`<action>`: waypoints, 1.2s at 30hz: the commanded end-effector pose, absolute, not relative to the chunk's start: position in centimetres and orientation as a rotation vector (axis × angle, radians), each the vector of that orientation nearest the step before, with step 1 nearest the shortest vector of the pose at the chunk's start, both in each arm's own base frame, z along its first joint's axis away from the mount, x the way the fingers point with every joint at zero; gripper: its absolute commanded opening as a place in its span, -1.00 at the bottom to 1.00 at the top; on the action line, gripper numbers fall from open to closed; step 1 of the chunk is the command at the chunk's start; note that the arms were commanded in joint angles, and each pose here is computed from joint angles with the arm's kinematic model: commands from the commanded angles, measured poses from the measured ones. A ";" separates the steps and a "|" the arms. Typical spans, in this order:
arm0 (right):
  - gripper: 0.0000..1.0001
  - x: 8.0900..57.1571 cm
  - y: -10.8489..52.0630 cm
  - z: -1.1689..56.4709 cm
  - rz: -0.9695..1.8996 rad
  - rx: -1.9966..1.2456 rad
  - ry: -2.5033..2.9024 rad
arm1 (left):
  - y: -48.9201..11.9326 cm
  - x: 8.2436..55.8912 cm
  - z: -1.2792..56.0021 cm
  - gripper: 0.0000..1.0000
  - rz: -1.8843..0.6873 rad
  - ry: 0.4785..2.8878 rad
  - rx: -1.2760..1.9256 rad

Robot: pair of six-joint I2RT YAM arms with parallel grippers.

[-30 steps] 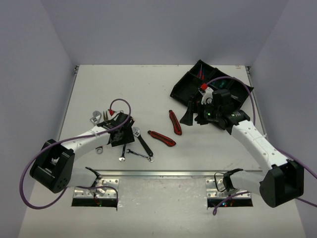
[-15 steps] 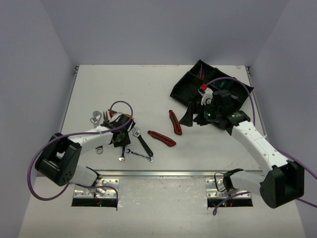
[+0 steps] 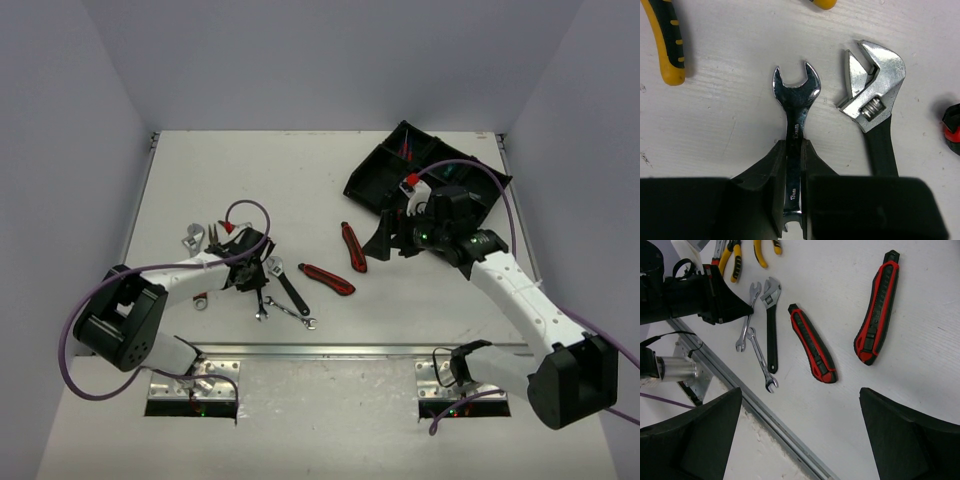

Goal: Sort the tools into containers

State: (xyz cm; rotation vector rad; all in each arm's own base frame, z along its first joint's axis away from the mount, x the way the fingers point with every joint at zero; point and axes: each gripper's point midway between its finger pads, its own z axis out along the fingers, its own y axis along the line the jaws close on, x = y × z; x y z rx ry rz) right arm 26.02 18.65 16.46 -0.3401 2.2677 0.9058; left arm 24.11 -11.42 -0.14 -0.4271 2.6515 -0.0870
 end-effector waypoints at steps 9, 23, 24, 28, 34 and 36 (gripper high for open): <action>0.98 24.8 24.0 17.5 1.162 -0.499 2.149 | -11.1 21.7 3.1 -1.00 -0.168 2.620 -0.475; 0.91 20.0 37.0 14.8 1.343 -0.723 2.041 | -13.1 22.9 9.2 -1.00 -0.394 2.463 -0.486; 0.91 20.0 37.5 14.7 1.350 -0.704 2.041 | -13.2 23.0 9.8 -1.00 -0.411 2.447 -0.487; 0.78 20.4 39.3 14.5 1.410 -0.612 2.045 | -14.1 23.5 12.9 -1.00 -0.527 2.362 -0.502; 0.58 20.8 41.9 13.6 1.432 -0.600 2.108 | -15.1 23.9 16.7 -1.00 -0.660 2.258 -0.512; 0.48 20.9 42.6 13.5 1.458 -0.585 2.116 | -15.4 24.0 17.3 -1.00 -0.689 2.242 -0.515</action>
